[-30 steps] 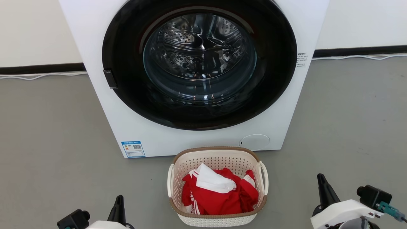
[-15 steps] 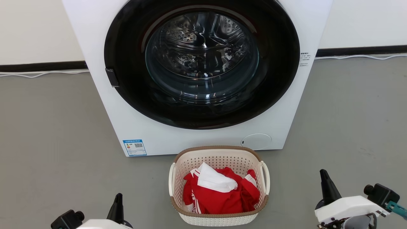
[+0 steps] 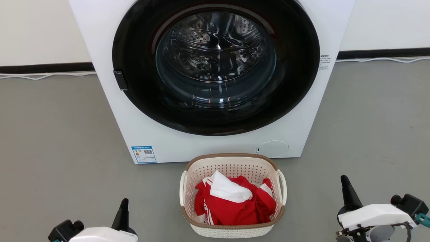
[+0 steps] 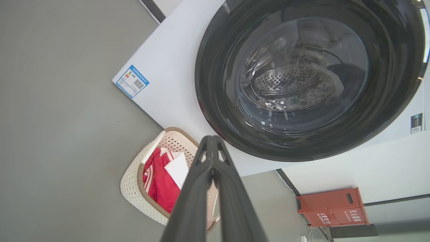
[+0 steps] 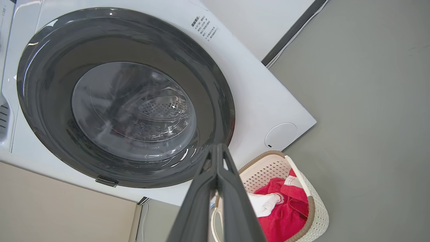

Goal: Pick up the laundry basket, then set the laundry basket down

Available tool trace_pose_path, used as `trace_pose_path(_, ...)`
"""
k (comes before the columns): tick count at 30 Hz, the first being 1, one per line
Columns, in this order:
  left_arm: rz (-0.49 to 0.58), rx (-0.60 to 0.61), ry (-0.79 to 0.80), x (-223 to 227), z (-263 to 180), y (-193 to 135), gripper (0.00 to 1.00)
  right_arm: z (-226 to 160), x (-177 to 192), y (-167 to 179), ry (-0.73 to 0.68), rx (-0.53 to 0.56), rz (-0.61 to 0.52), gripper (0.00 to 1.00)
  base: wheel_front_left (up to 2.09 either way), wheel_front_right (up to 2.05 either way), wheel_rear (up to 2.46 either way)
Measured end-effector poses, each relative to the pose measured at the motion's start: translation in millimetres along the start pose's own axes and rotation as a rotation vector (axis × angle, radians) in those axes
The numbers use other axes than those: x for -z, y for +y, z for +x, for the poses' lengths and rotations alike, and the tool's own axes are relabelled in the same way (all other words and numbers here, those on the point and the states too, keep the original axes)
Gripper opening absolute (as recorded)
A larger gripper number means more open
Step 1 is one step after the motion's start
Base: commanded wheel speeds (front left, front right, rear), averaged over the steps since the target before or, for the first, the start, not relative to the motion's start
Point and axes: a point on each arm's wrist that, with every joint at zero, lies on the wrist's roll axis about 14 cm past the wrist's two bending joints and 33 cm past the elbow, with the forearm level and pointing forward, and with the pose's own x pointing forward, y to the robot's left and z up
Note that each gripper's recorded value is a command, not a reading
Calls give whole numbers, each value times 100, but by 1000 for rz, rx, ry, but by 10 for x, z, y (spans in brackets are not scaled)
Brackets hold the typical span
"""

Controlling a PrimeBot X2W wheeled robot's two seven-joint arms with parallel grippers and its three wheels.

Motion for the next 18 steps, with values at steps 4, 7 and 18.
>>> trace_pose_path(4,-40,4,2,-13,5,-10,0,9,-10,21,-1,-4,47,0,0,0,0)
trace_pose_path(7,-74,11,2,-31,9,-22,0,17,-29,39,-6,-8,82,0,0,0,0)
trace_pose_path(18,-190,34,1,-92,24,-64,0,11,-38,55,-2,-12,211,0,0,0,0)
